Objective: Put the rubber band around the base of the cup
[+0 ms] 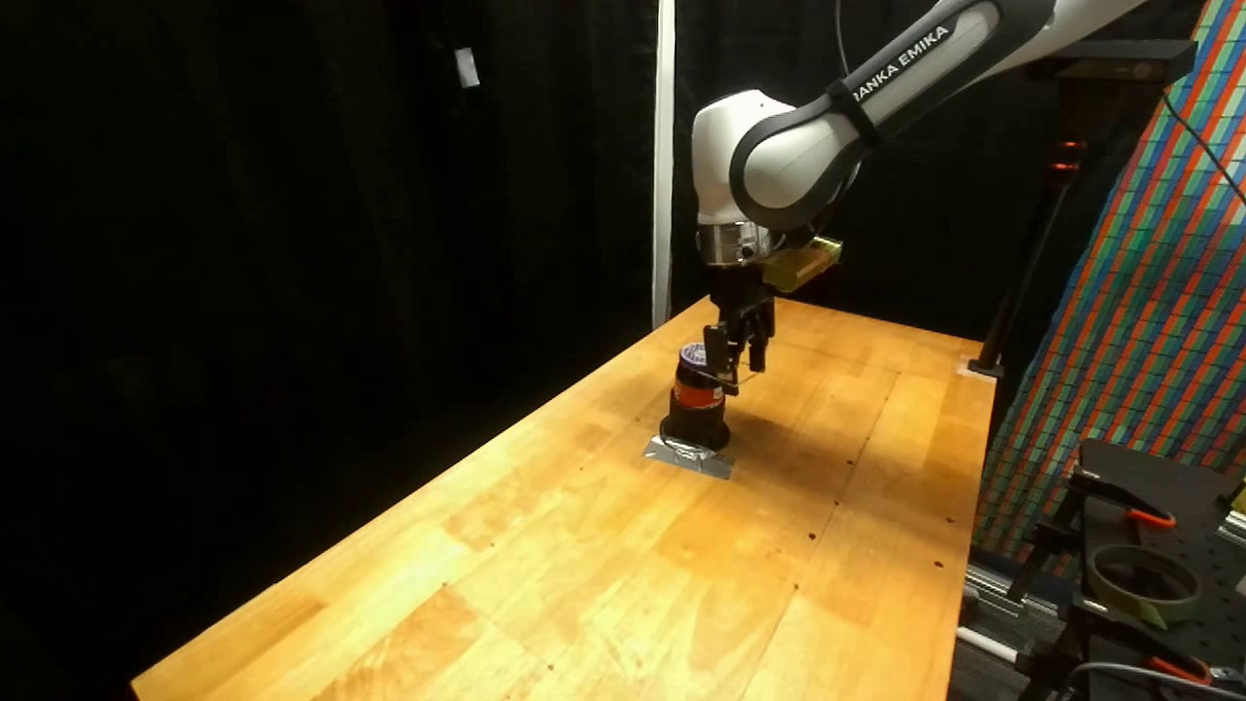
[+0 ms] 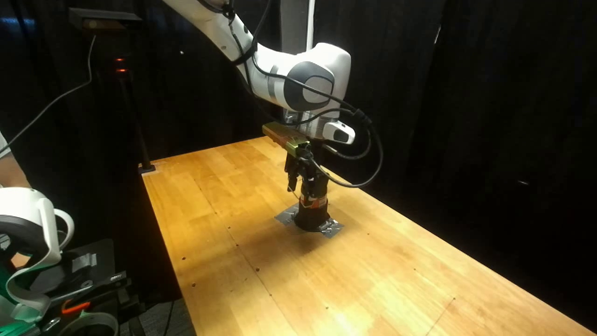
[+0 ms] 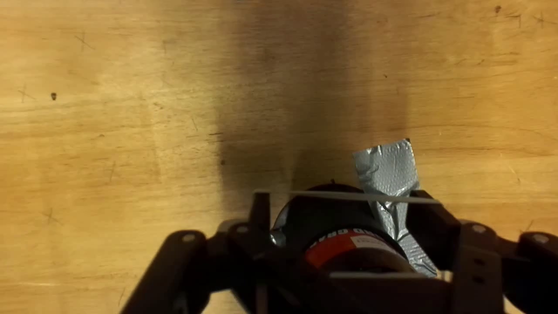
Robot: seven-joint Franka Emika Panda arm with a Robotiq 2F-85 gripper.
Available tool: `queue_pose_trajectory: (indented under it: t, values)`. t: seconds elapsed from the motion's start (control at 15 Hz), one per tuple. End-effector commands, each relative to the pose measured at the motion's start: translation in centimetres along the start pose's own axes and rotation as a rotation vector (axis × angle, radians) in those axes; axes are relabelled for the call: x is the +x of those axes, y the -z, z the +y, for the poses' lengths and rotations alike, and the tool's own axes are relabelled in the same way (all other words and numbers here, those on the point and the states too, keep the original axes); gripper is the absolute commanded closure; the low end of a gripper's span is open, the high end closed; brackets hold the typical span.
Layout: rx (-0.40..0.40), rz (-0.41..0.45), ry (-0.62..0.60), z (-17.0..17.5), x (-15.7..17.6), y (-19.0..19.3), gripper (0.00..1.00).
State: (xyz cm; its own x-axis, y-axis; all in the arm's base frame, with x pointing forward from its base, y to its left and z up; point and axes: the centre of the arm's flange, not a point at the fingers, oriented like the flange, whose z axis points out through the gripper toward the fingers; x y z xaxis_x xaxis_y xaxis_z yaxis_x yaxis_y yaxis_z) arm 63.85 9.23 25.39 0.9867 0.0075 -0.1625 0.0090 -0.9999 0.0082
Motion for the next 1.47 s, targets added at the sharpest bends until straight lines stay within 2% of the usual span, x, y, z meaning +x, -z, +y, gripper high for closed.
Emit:
queue_pose_trajectory:
  t: [0.0, 0.33, 0.47, 0.6, 0.73, 0.87, 1.4]
  values:
    - [-0.03, 0.076, 0.011, -0.2, -3.2, 0.7, 0.49]
    - [-0.026, 0.224, -0.004, -0.1, -5.2, 1.4, 0.86]
    - [-0.017, 0.27, -0.019, 0.1, -5.9, 1.5, 0.9]
    - [0.004, 0.324, -0.049, 0.2, -6.4, 1.3, 0.93]
    - [0.019, 0.405, -0.084, 0.2, -6.9, 1.0, 0.88]
    - [0.038, 0.465, -0.114, 0.4, -7.4, 0.7, 0.87]
    - [0.103, 0.676, -0.221, 1.2, -9.4, -0.2, 0.88]
